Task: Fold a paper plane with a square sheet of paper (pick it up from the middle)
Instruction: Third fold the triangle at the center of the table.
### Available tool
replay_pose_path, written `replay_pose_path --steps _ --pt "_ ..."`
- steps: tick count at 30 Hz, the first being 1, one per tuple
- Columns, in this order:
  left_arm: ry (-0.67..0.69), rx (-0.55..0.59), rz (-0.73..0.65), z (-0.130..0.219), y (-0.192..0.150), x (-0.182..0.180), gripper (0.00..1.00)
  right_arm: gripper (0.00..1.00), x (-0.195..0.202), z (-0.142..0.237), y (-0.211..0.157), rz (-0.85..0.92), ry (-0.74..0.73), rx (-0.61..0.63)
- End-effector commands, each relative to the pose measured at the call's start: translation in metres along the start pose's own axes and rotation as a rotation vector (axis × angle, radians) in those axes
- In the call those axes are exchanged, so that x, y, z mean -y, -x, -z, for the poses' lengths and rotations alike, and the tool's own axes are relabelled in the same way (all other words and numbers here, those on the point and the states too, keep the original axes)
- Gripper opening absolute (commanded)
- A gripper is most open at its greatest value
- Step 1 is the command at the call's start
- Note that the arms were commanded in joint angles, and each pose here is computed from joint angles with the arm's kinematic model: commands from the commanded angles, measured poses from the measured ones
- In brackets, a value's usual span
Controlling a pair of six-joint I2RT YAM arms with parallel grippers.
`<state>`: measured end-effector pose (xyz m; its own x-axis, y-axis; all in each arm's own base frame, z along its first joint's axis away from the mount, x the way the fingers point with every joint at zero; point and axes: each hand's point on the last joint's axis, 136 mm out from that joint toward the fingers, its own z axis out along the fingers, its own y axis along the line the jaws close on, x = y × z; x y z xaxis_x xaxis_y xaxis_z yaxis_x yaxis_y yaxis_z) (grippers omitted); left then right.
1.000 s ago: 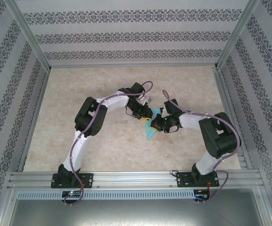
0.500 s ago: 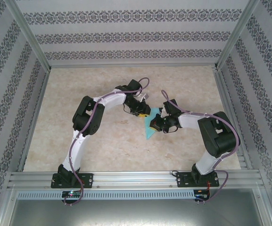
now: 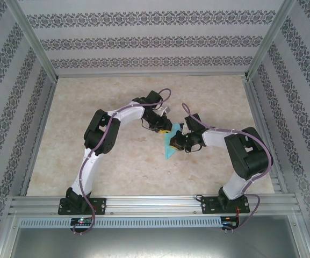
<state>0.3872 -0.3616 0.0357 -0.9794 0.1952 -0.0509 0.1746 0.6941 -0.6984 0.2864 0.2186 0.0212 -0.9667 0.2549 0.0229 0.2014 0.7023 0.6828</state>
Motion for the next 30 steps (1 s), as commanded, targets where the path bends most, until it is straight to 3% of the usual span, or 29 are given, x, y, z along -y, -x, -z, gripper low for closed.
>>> replay_pose_path --steps 1,30 --pt "0.025 -0.012 0.008 -0.002 0.000 -0.010 0.29 0.03 -0.010 -0.002 0.004 0.048 0.023 0.005" --pt "0.041 -0.038 0.026 -0.011 -0.008 -0.024 0.29 0.03 -0.017 -0.009 0.010 0.042 0.053 0.022"
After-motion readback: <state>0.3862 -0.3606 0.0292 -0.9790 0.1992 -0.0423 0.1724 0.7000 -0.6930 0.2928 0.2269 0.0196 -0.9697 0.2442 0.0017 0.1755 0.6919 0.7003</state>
